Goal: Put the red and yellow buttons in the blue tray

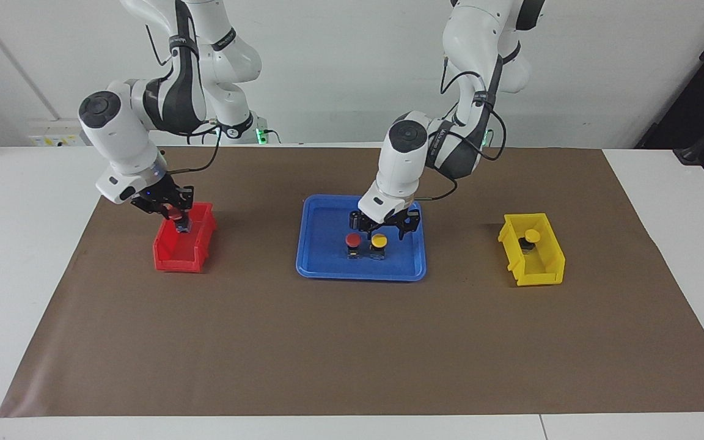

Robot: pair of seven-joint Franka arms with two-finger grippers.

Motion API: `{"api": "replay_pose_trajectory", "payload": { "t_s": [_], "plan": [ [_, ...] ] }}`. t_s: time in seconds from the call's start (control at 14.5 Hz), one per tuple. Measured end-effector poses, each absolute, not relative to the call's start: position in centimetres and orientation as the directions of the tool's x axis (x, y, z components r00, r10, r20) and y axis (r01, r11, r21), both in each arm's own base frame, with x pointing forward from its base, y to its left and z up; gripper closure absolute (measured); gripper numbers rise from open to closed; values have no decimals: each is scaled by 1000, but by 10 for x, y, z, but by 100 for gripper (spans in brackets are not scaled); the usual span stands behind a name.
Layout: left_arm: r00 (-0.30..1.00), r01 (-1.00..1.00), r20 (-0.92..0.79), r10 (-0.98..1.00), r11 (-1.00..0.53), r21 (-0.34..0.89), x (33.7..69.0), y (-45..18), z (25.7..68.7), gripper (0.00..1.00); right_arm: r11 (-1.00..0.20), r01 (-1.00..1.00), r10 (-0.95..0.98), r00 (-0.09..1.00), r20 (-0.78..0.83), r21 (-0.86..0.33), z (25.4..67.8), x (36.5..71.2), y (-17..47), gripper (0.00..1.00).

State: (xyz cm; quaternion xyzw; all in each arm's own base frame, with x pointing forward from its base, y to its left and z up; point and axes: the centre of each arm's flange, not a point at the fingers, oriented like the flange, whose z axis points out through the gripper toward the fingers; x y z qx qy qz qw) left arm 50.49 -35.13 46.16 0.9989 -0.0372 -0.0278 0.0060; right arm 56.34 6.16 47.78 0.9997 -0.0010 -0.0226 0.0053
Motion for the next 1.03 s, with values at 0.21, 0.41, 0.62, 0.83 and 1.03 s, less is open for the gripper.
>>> {"api": "replay_pose_trajectory", "payload": {
  "t_s": [0.21, 0.41, 0.62, 0.83, 1.03],
  "plan": [
    [991, -111, -79, -112, -994, 15, 520, -269, 536, 0, -994, -114, -114, 993, -12, 2, 484, 564, 191, 59],
    [975, -199, -94, -201, -979, 36, 530, -164, 592, 0, -993, -119, -120, 993, 22, -16, 464, 560, 262, 59],
    [970, -230, -66, -234, -972, 55, 532, -67, 621, 0, -996, -90, -91, 996, 21, -13, 436, 558, 288, 59],
    [979, -199, -26, -201, -979, 53, 537, -27, 609, 0, -997, -81, -81, 996, 23, -11, 400, 556, 294, 59],
    [985, -168, 38, -166, -985, 44, 537, -23, 545, 1, -999, -54, -54, 999, -1, 5, 380, 544, 307, 59]
  ]
}}
